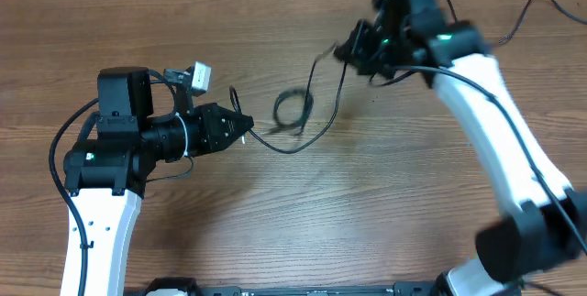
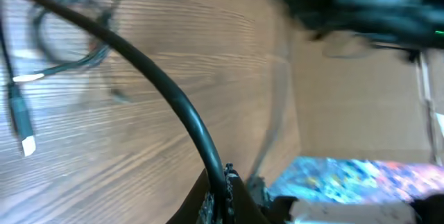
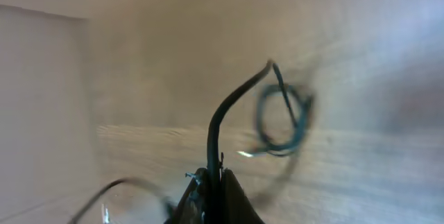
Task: Untangle cables
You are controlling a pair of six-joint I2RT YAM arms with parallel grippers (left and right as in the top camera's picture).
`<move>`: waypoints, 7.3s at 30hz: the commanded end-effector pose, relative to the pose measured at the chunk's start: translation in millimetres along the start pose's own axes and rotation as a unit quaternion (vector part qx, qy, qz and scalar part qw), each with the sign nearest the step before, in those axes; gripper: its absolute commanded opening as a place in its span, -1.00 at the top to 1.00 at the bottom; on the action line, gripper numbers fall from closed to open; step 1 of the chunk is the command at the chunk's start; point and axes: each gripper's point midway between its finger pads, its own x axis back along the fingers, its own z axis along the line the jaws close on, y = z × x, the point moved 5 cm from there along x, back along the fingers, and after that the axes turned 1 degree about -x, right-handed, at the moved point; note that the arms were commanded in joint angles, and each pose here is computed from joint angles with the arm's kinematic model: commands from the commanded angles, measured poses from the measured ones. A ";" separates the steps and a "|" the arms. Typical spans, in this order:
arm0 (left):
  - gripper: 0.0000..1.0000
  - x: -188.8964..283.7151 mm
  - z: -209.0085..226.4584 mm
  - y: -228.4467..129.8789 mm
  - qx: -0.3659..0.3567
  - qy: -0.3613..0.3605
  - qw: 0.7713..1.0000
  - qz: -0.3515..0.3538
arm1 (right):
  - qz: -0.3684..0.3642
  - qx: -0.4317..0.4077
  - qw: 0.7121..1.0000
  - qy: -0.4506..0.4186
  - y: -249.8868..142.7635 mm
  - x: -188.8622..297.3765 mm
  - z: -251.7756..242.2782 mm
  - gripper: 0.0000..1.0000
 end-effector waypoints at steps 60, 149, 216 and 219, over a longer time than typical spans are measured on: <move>-0.98 7.6 36.2 3.5 0.089 0.151 0.983 -0.046 | -0.122 0.082 0.983 -0.108 -22.4 90.5 6.6 0.93; -0.95 -58.5 73.4 -20.2 0.095 0.203 0.968 0.110 | -0.121 -0.175 0.930 -0.299 79.3 154.6 -239.3 0.93; -1.00 -56.4 80.3 -16.8 0.123 0.235 0.960 0.088 | 0.141 0.216 0.962 -0.090 -43.3 -53.3 -70.3 -1.00; -0.99 -55.7 80.9 -16.3 0.129 0.236 0.959 0.086 | 0.154 0.217 0.960 -0.089 -51.6 -73.2 -72.6 -0.94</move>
